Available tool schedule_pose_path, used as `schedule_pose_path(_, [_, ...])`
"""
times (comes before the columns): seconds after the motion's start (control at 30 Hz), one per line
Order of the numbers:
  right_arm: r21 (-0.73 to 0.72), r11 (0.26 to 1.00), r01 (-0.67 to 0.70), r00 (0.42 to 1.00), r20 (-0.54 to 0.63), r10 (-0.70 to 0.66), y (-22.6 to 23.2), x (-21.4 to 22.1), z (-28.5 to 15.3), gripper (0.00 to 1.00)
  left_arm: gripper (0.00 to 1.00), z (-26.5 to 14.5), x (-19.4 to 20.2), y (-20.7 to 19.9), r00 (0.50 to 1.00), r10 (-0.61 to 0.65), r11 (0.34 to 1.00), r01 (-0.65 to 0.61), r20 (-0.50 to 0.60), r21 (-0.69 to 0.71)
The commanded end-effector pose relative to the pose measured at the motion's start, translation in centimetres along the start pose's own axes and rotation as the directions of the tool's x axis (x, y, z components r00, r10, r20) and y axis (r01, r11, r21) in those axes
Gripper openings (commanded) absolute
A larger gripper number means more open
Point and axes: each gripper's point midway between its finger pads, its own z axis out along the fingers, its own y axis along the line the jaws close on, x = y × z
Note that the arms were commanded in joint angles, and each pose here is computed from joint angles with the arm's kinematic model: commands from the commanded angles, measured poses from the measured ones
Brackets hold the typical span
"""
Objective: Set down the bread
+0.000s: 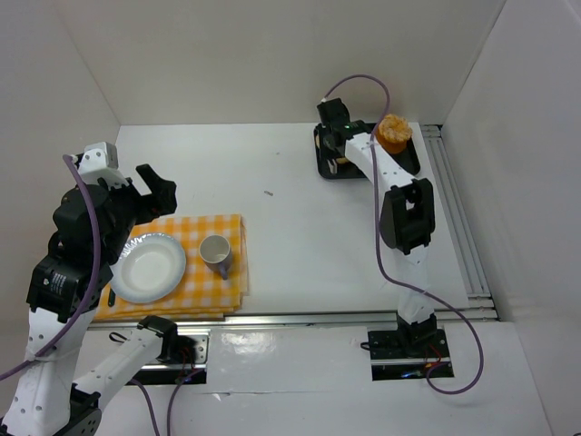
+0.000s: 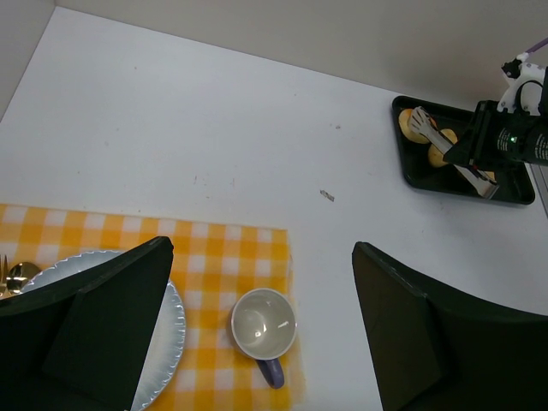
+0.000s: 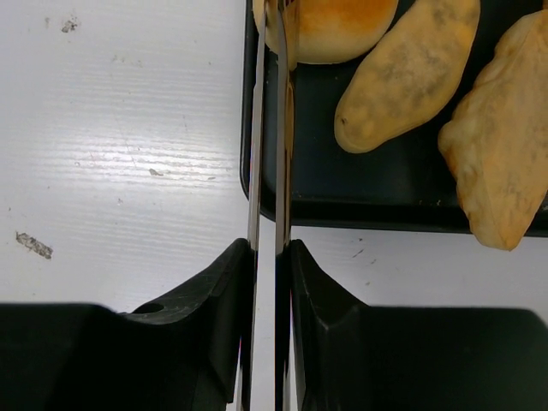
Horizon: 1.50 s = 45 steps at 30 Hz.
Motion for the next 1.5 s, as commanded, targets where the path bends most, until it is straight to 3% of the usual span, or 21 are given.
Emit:
schedule_pose_path(0.0, [-0.039, 0.999, -0.024, 0.988, 0.154, 0.030, -0.2, -5.5, -5.7, 0.15, 0.99, -0.4, -1.4, -0.2, 0.999, 0.017, 1.000, -0.017, 0.051, 0.012])
schedule_pose_path(0.27, [-0.074, 0.997, -0.017, 0.963, 0.267, 0.036, 1.3, -8.2, -11.3, 0.11, 0.99, -0.3, -1.3, -0.4, 0.999, 0.020, 1.000, -0.020, 0.039, 0.020])
schedule_pose_path(0.37, [-0.105, 0.994, 0.023, 0.955, 0.298, 0.009, 3.6, -8.7, -13.4, 0.10, 0.99, -0.5, -1.7, -0.5, 0.999, 0.017, 1.000, -0.018, 0.047, 0.023])
schedule_pose_path(0.5, [-0.269, 0.956, 0.113, 0.942, 0.335, -0.017, 9.7, -7.9, -17.1, 0.10, 0.99, -0.9, -2.8, 0.1, 0.998, 0.004, 1.000, -0.003, 0.060, -0.023])
schedule_pose_path(0.6, [-0.412, 0.892, 0.188, 0.936, 0.349, -0.036, 16.0, -6.1, -19.6, 0.10, 0.99, -1.3, -3.7, 0.3, 0.997, -0.012, 0.999, 0.016, 0.082, -0.041])
schedule_pose_path(0.7, [-0.566, 0.775, 0.282, 0.927, 0.368, -0.069, 23.1, -3.3, -23.5, 0.10, 0.99, -2.8, -5.2, 0.5, 0.988, -0.065, 0.997, 0.071, 0.140, -0.038])
schedule_pose_path(0.73, [-0.651, 0.692, 0.313, 0.933, 0.348, -0.094, 26.7, -0.7, -25.1, 0.10, 0.99, -2.8, -5.2, 0.5, 0.988, -0.065, 0.997, 0.071, 0.140, -0.038])
schedule_pose_path(0.87, [-0.792, 0.479, 0.379, 0.925, 0.342, -0.167, 34.5, 4.9, -28.6, 0.10, 0.99, -4.5, -7.2, 0.6, 0.975, -0.096, 0.994, 0.103, 0.200, -0.028])
schedule_pose_path(1.07, [-0.837, 0.365, 0.407, 0.904, 0.313, -0.292, 39.1, 11.7, -30.1, 0.10, 0.99, -5.3, -7.7, 1.0, 0.969, -0.111, 0.992, 0.122, 0.221, -0.036])
schedule_pose_path(1.2, [-0.854, 0.328, 0.403, 0.891, 0.285, -0.353, 40.6, 15.5, -29.4, 0.10, 0.99, -5.3, -7.7, 1.0, 0.969, -0.111, 0.992, 0.122, 0.221, -0.036])
schedule_pose_path(1.37, [-0.854, 0.333, 0.400, 0.878, 0.253, -0.407, 41.4, 18.6, -27.7, 0.10, 0.99, -5.0, -7.5, 0.8, 0.970, -0.111, 0.992, 0.120, 0.216, -0.029])
schedule_pose_path(1.47, [-0.853, 0.340, 0.395, 0.867, 0.225, -0.444, 41.6, 20.4, -26.6, 0.23, 0.99, -4.8, -7.1, 0.7, 0.973, -0.108, 0.993, 0.115, 0.205, -0.025])
